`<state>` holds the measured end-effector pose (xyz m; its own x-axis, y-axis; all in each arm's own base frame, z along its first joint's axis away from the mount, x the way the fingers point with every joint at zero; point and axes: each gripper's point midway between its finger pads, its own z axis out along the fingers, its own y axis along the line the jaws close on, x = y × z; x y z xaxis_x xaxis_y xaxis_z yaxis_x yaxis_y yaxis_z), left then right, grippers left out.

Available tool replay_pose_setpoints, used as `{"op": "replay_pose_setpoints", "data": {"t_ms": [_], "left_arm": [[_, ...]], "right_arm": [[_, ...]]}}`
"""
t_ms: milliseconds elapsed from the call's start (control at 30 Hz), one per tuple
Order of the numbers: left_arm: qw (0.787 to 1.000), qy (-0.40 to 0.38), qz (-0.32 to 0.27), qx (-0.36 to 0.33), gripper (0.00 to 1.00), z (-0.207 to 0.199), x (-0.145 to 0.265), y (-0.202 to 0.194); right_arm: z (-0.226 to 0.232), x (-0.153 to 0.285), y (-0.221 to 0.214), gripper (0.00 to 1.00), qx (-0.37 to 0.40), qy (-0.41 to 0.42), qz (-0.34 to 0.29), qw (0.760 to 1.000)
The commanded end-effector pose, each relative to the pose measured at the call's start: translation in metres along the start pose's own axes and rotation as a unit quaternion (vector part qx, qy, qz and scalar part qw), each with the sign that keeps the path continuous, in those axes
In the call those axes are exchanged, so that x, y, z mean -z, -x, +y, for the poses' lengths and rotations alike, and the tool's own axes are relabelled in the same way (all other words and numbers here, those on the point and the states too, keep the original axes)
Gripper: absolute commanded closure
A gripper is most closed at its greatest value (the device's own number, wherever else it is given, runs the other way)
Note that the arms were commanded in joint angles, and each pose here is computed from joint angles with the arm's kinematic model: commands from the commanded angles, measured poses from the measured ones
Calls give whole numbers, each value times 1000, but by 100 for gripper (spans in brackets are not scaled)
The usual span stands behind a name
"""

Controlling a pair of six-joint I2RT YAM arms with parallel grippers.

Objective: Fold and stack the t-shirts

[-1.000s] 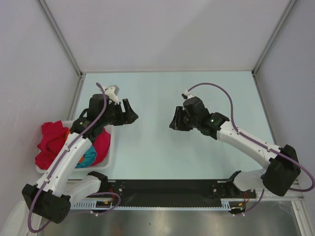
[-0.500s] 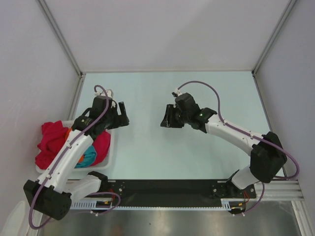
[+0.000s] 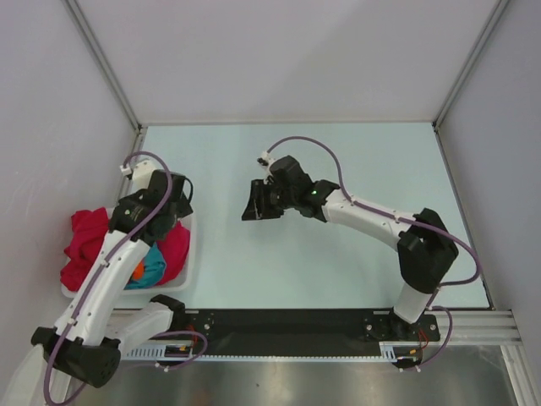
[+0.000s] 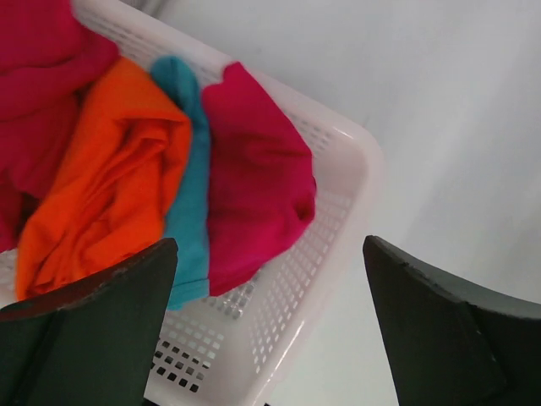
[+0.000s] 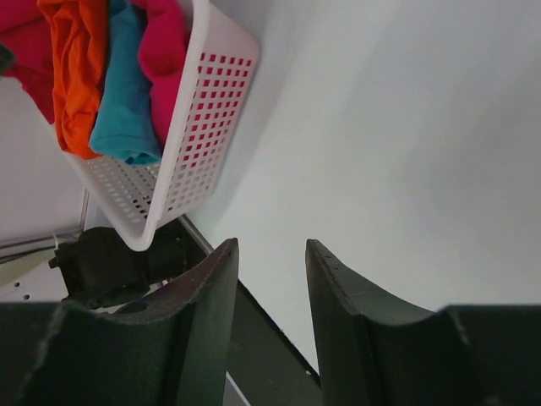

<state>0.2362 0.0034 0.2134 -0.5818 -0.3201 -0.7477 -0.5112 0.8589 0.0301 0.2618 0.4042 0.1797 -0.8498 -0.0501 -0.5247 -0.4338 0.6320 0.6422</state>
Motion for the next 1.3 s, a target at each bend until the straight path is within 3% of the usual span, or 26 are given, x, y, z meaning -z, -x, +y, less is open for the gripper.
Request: {"op": "replay_pose_setpoints", "data": {"t_ms": [0, 167, 200, 567, 833, 1133, 1267], "left_arm": [[990, 86, -84, 77, 2, 52, 27, 35], [977, 110, -111, 147, 2, 82, 42, 41], [975, 116, -112, 151, 2, 85, 42, 42], [978, 115, -100, 139, 2, 84, 39, 39], [979, 108, -105, 136, 2, 84, 43, 44], [980, 94, -109, 139, 2, 84, 48, 45], [982, 83, -107, 136, 2, 80, 48, 46]], "right_arm": [[43, -27, -9, 57, 32, 63, 28, 997], [79, -57, -38, 56, 55, 123, 82, 988], [90, -58, -43, 52, 59, 143, 94, 983], [141, -101, -79, 53, 82, 197, 148, 966], [137, -126, -106, 53, 73, 190, 182, 962], [131, -123, -104, 52, 81, 173, 178, 965], [126, -130, -108, 45, 81, 168, 181, 966]]}}
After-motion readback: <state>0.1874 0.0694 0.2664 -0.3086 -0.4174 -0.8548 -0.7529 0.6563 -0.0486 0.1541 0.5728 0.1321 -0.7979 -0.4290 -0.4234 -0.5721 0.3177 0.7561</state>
